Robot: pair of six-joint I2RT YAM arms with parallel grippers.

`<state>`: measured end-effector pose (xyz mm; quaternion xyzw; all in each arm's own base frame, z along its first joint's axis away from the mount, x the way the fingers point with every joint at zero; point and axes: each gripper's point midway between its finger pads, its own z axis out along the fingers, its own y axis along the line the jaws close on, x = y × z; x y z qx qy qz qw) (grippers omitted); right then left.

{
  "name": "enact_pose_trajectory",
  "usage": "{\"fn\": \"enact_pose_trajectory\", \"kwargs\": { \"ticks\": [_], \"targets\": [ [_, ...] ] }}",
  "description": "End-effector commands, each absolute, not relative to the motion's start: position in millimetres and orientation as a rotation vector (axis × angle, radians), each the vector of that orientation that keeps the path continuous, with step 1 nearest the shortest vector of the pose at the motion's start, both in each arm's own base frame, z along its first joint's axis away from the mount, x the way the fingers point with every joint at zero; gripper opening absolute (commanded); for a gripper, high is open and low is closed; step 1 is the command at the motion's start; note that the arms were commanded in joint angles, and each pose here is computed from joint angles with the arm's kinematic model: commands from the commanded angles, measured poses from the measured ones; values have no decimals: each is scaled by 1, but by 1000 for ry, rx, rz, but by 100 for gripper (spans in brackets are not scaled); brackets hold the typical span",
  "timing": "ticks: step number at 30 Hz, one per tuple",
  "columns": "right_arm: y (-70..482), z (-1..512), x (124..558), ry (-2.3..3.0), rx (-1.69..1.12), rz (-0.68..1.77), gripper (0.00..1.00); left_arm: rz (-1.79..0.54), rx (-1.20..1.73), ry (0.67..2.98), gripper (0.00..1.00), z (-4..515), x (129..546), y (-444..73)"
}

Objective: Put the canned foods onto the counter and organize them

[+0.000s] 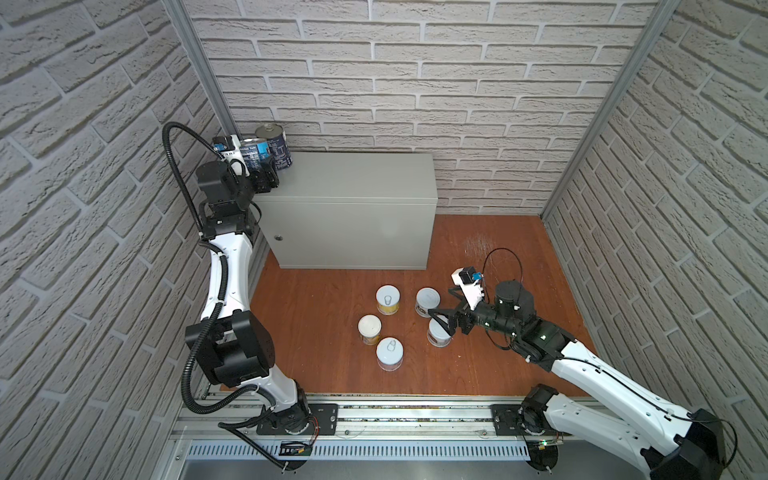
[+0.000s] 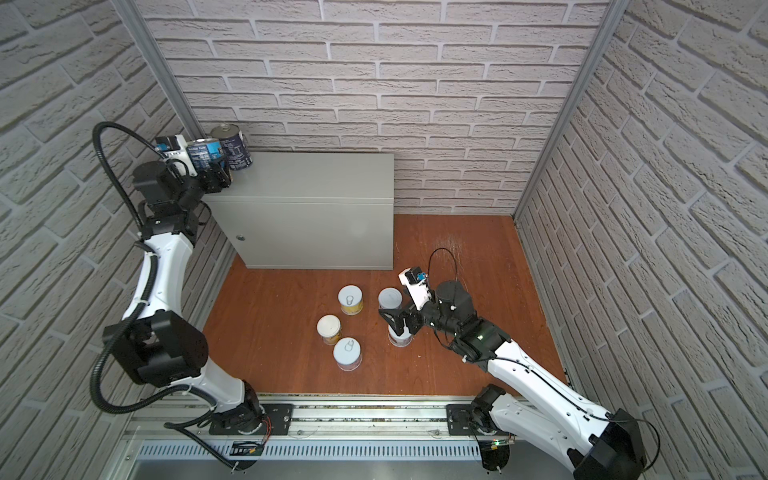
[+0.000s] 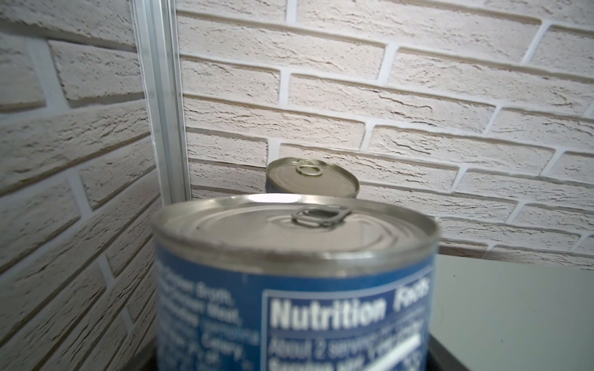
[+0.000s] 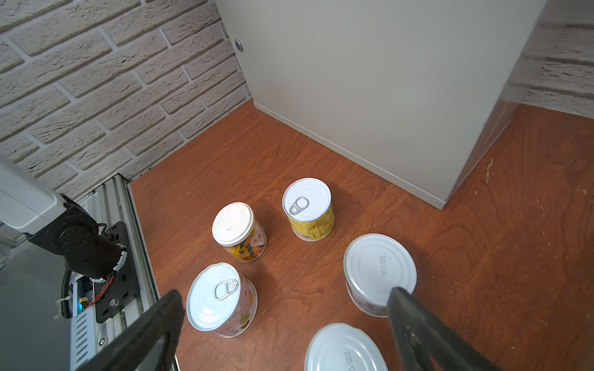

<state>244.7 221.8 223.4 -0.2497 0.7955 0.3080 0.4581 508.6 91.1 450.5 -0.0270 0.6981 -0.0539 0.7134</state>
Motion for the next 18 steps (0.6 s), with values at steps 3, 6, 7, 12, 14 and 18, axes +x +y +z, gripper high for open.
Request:
{"fn": "enact_pose_trajectory", "kwargs": {
  "ticks": [3,6,7,12,14,18],
  "targets": [
    [226,233,246,1919,-616,780,99,-50,60,1270,65,530,479,81],
    [225,231,247,1923,-612,773,99,-52,63,1281,65,523,482,82],
    [225,231,247,1924,-614,771,99,-50,60,1283,65,520,483,82],
    [225,230,248,1929,-614,767,99,-49,48,1291,65,503,484,83],
    [226,228,248,1931,-617,770,99,-48,52,1288,66,494,483,82],
    [227,226,249,1939,-617,774,99,-32,42,1298,65,479,484,82]
  ]
}}
